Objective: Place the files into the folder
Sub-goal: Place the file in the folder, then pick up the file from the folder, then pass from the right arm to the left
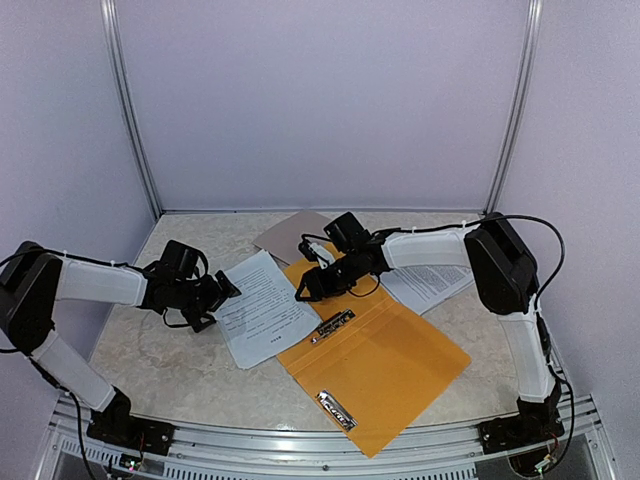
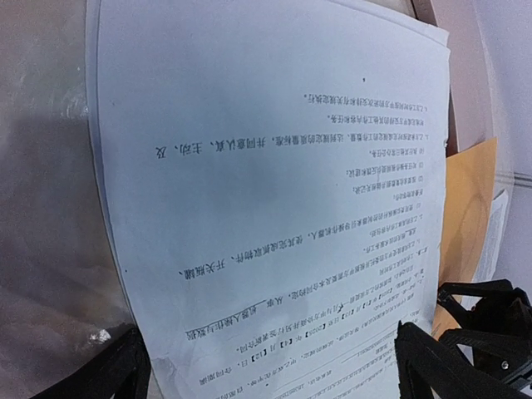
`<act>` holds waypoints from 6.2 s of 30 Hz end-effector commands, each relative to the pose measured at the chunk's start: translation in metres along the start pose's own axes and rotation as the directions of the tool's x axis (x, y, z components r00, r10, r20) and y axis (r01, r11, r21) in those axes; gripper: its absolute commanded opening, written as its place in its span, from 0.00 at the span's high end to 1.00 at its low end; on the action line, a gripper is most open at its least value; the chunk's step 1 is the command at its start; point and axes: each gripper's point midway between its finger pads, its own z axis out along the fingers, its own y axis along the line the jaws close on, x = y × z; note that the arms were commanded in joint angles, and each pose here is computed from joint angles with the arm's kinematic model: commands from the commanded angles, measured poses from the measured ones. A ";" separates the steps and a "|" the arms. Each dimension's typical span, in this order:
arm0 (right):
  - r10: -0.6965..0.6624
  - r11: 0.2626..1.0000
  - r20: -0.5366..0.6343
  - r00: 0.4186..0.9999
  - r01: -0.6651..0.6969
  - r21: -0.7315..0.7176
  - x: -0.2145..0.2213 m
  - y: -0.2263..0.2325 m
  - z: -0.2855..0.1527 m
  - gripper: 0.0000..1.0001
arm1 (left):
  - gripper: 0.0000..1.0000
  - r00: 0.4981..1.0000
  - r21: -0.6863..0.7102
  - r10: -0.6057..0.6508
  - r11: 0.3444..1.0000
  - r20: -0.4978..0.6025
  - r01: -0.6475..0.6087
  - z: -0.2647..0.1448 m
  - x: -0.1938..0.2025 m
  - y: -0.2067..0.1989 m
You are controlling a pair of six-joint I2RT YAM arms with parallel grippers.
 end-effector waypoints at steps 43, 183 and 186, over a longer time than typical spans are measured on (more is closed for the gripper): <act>0.199 0.970 -0.003 0.980 -0.197 -0.141 0.017 0.006 0.010 0.60 | 0.01 0.999 -0.235 -0.035 0.972 -0.042 0.024 0.011 0.036 0.064; 0.700 0.666 0.288 0.653 -0.453 -0.592 0.010 0.027 -0.116 1.00 | 0.79 0.891 0.541 0.094 0.821 -0.445 0.183 0.043 0.056 -0.125; 0.698 0.672 0.295 0.652 -0.455 -0.584 0.011 0.025 -0.117 1.00 | 0.72 0.893 0.541 0.091 0.821 -0.441 0.184 0.041 0.052 -0.123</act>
